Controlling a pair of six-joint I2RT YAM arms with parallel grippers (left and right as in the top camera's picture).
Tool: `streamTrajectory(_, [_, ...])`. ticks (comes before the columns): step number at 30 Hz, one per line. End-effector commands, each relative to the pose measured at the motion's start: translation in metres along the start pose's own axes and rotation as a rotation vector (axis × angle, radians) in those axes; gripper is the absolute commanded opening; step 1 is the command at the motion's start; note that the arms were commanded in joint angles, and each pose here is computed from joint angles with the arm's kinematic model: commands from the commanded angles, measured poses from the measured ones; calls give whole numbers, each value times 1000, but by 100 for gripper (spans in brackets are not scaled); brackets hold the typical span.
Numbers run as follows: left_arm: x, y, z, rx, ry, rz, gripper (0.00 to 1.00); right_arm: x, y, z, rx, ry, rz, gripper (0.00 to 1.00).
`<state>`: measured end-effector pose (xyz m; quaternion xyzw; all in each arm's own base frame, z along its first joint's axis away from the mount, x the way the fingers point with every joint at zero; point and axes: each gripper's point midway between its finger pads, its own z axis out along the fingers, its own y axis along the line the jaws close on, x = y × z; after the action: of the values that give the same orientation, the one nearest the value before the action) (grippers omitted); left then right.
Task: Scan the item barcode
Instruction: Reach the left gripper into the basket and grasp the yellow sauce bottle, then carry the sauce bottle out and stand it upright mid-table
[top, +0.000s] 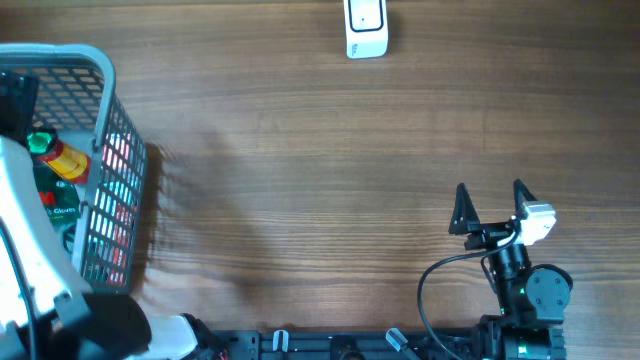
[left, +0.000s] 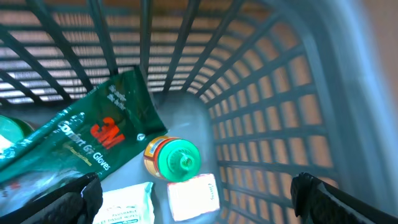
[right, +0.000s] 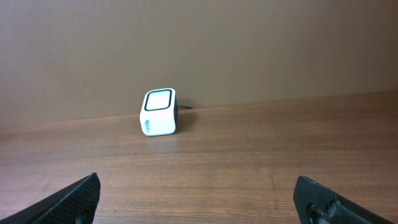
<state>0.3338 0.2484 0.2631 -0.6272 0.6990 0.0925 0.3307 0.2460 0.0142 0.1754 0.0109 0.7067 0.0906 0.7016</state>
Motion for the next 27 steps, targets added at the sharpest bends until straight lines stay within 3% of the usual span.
streamTrajectory(1, [14,3,42,-86,55,-14,100,-3,0,0,1,-13,-13,100])
streamTrajectory(10, [45,14,105,-202,141,28,100,-3,0,0,1,-13,-13,100])
streamTrajectory(11, [49,16,109,-215,152,34,97,-3,0,0,1,-13,-13,100])
streamTrajectory(15, [55,21,113,-239,173,45,59,-3,0,0,1,-13,-13,100])
streamTrajectory(18, [62,30,109,-275,202,60,38,-3,0,0,1,-13,-13,100])
streamTrajectory(20, [66,36,106,-298,223,70,31,-3,0,0,1,-13,-13,100])
streamTrajectory(23, [63,38,98,-303,219,80,31,-3,0,0,1,-13,-13,100])
streamTrajectory(27, [21,18,47,-179,104,46,31,-3,0,0,1,-13,-13,100])
